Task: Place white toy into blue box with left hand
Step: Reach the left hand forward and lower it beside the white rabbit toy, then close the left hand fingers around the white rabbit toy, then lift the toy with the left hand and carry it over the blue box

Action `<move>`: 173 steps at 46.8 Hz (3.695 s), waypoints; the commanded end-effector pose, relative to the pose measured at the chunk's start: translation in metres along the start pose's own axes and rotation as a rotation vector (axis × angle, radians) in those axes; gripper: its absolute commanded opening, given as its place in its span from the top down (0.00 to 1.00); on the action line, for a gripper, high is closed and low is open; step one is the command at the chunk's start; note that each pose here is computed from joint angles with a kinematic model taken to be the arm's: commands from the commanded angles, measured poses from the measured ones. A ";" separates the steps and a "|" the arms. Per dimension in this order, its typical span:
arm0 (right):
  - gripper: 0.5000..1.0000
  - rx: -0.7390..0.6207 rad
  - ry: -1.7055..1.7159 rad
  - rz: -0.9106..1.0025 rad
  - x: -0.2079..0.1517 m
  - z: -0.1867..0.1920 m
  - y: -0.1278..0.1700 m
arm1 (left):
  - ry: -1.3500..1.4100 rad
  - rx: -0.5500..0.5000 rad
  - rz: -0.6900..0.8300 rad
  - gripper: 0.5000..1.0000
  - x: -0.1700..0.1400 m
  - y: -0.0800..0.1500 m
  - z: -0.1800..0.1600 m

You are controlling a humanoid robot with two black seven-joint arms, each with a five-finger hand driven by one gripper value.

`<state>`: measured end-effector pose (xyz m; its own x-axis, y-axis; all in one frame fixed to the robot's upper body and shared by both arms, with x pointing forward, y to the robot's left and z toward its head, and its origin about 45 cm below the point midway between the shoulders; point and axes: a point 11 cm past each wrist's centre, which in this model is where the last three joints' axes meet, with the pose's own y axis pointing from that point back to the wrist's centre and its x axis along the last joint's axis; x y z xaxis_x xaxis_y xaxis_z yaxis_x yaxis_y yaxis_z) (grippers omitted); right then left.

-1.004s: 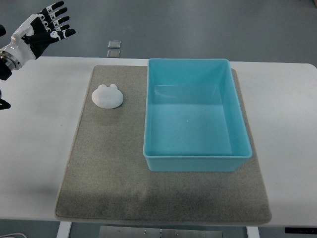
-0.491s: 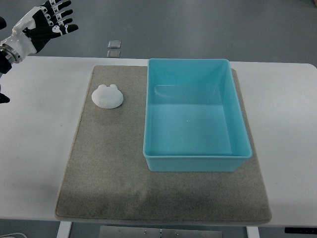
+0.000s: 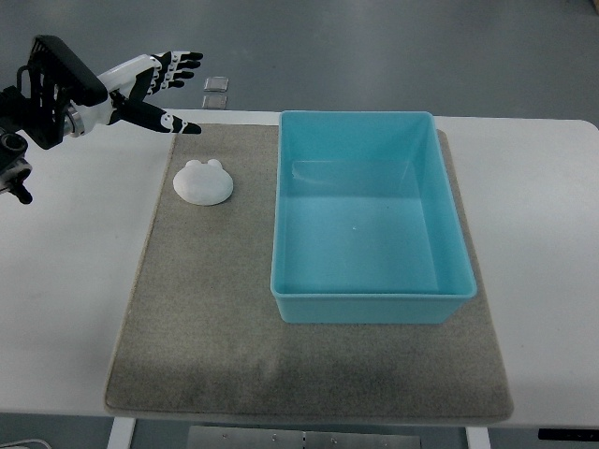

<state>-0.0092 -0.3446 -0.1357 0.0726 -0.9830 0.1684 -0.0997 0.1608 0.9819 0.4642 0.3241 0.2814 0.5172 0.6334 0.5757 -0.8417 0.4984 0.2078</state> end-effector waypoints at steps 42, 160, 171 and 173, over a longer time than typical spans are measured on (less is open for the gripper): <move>0.13 0.000 0.000 0.000 0.000 0.000 0.000 | -0.519 0.060 -0.202 0.03 0.005 0.011 0.036; 0.13 0.000 0.000 0.000 0.000 0.000 0.000 | -0.717 0.178 -0.245 1.00 -0.060 0.008 -0.026; 0.13 0.000 0.000 0.000 0.000 0.000 0.000 | -0.703 0.163 -0.218 1.00 -0.054 0.003 -0.017; 0.12 0.000 0.000 0.000 0.000 0.000 0.000 | -0.702 0.153 -0.203 1.00 -0.049 0.001 -0.012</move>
<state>-0.0092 -0.3446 -0.1357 0.0727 -0.9830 0.1684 -0.0996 0.1608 0.9819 0.4351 0.3033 0.2346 0.5059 -0.0285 0.8621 -0.7696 0.4365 0.4661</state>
